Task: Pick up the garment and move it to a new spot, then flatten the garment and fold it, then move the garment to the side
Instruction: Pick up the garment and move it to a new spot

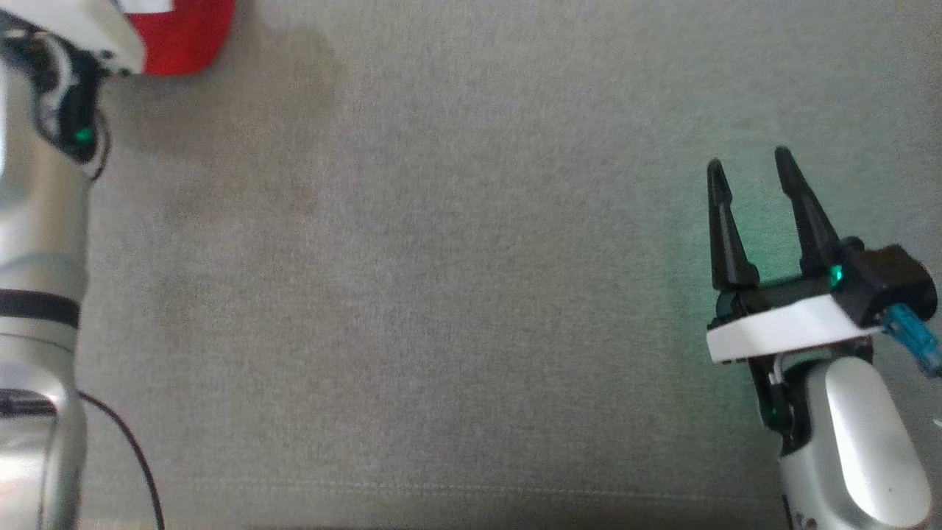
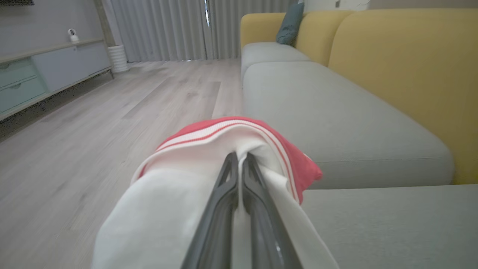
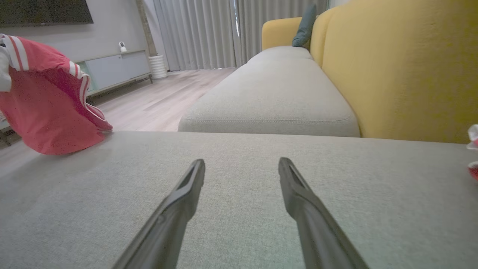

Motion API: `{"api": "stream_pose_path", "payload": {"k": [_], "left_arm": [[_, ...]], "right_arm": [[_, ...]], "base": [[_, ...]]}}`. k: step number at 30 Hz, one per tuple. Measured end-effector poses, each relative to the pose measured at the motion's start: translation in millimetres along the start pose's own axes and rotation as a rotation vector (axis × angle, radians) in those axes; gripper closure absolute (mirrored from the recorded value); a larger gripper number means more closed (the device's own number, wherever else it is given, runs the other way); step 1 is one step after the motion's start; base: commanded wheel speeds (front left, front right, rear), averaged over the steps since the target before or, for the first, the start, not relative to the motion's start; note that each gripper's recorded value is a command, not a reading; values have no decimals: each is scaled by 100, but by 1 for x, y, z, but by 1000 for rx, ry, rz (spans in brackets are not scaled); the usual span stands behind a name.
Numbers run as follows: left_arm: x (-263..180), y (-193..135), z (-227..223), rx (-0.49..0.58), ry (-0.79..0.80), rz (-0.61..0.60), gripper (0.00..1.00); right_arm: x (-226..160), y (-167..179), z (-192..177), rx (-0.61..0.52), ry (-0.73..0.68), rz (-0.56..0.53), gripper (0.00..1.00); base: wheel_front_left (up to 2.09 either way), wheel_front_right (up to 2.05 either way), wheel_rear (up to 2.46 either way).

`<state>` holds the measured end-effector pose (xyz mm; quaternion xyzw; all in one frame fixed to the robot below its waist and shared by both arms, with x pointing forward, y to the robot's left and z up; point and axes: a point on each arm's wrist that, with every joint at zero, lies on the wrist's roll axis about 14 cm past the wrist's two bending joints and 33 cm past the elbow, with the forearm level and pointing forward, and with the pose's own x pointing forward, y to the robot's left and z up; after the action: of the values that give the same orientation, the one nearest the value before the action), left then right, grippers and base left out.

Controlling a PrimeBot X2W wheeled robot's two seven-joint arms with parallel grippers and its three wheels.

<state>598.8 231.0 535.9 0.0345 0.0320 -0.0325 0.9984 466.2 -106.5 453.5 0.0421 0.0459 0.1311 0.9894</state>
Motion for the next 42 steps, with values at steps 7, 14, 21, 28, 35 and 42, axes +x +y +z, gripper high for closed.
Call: {"api": "stream_pose_path", "payload": {"k": [7,14,21,28,35,42], "left_arm": [[-22,-88,92,13,-168,-226,100],[-64,-189,160,-78,-297,-490,100],[-96,-266,179,-241,-316,-661,100],[-88,-265,26,-386,29,-495,100],[-90,-241,-64,-396,180,-305,100],[-95,-240,-60,-367,115,-330,7]], "right_arm": [[-38,-12,26,23,-62,-62,0],[-75,-32,44,49,-124,-143,0],[-95,-50,45,60,-140,-210,0],[-90,-56,25,80,-92,-226,0],[-76,-61,24,77,-96,-227,0],[-72,-57,19,83,-85,-215,0]], "base": [[0,0,0],[0,0,0],[0,0,0],[0,0,0],[0,0,0],[0,0,0]]}}
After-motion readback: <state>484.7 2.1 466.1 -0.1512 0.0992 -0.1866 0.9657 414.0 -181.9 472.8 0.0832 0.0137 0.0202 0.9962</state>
